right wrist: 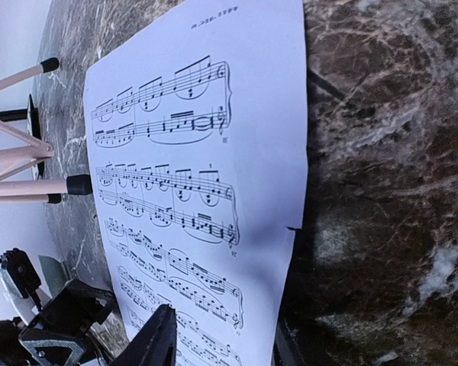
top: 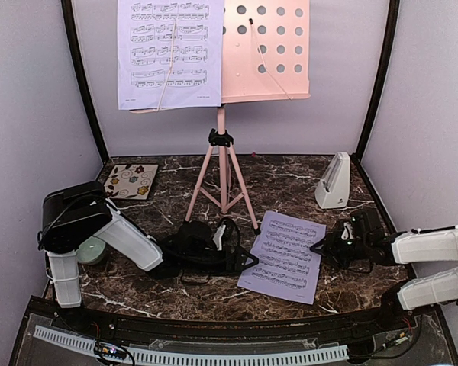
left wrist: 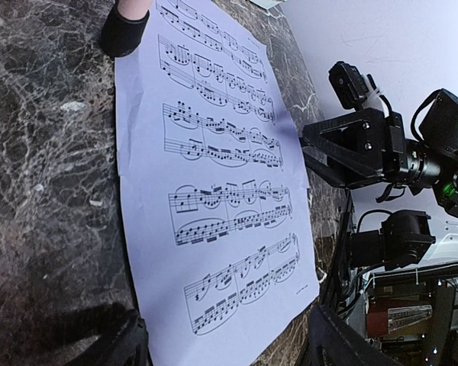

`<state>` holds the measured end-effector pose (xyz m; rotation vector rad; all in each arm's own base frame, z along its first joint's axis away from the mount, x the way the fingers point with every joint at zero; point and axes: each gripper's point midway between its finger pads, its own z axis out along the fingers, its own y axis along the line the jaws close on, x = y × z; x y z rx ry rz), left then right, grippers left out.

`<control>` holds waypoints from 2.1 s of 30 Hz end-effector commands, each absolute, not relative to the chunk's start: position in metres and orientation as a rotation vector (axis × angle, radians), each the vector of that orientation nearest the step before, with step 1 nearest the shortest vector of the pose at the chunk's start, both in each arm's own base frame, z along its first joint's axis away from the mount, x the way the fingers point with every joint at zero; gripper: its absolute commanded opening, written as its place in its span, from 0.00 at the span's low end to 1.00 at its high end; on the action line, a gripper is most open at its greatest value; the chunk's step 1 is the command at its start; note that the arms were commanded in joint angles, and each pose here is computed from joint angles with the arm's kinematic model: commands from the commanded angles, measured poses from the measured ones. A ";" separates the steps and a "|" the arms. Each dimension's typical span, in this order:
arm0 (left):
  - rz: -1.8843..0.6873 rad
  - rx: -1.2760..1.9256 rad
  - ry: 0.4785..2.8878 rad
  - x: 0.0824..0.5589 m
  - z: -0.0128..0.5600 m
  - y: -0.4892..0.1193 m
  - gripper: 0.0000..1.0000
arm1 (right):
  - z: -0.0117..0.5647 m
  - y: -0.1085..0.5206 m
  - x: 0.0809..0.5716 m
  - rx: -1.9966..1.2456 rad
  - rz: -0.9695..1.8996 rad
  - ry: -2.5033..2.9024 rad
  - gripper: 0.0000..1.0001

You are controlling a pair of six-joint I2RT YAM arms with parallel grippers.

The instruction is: Set up the instrument practice props

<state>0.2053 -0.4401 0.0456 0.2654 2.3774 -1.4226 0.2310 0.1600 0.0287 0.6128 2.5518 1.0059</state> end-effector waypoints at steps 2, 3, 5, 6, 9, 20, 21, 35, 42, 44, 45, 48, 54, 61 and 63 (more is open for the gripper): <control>-1.412 0.261 2.398 0.205 0.038 -0.441 0.75 | 0.043 0.169 0.238 0.568 1.095 2.463 0.35; -1.414 0.262 2.397 0.205 0.038 -0.442 0.75 | 0.046 0.169 0.240 0.566 1.103 2.445 0.32; -1.415 0.260 2.397 0.205 0.037 -0.442 0.74 | 0.048 0.168 0.241 0.567 1.106 2.427 0.29; -1.418 0.262 2.397 0.205 0.037 -0.442 0.74 | 0.046 0.167 0.241 0.571 1.094 2.430 0.30; -1.419 0.260 2.396 0.206 0.037 -0.442 0.74 | 0.033 0.161 0.242 0.569 1.020 2.466 0.32; -1.429 0.316 2.270 0.206 0.064 -0.430 0.82 | 0.061 0.172 0.245 0.261 0.989 2.476 0.00; -1.421 0.321 2.256 0.205 0.066 -0.427 0.83 | 0.071 0.173 0.244 0.209 0.995 2.454 0.00; -1.235 0.602 1.992 0.202 0.127 -0.401 0.86 | 0.201 0.199 0.181 -0.469 1.219 2.022 0.00; -1.298 0.728 1.798 0.179 0.152 -0.388 0.87 | 0.249 0.212 0.141 -0.720 1.395 1.796 0.00; -1.306 0.723 1.772 0.176 0.156 -0.383 0.87 | 0.261 0.215 0.134 -0.751 1.432 1.735 0.00; -1.307 0.724 1.766 0.174 0.157 -0.382 0.87 | 0.267 0.216 0.131 -0.769 1.442 1.707 0.00; -1.306 0.736 1.743 0.169 0.159 -0.379 0.86 | 0.280 0.217 0.124 -0.806 1.468 1.653 0.00; -1.360 0.773 1.628 0.156 0.173 -0.377 0.86 | 0.306 0.220 0.107 -0.892 1.536 1.550 0.00; -1.382 0.820 1.544 0.146 0.190 -0.384 0.87 | 0.333 0.221 0.093 -0.935 1.587 1.462 0.00; -1.385 0.826 1.531 0.146 0.193 -0.386 0.87 | 0.338 0.221 0.091 -0.942 1.598 1.448 0.00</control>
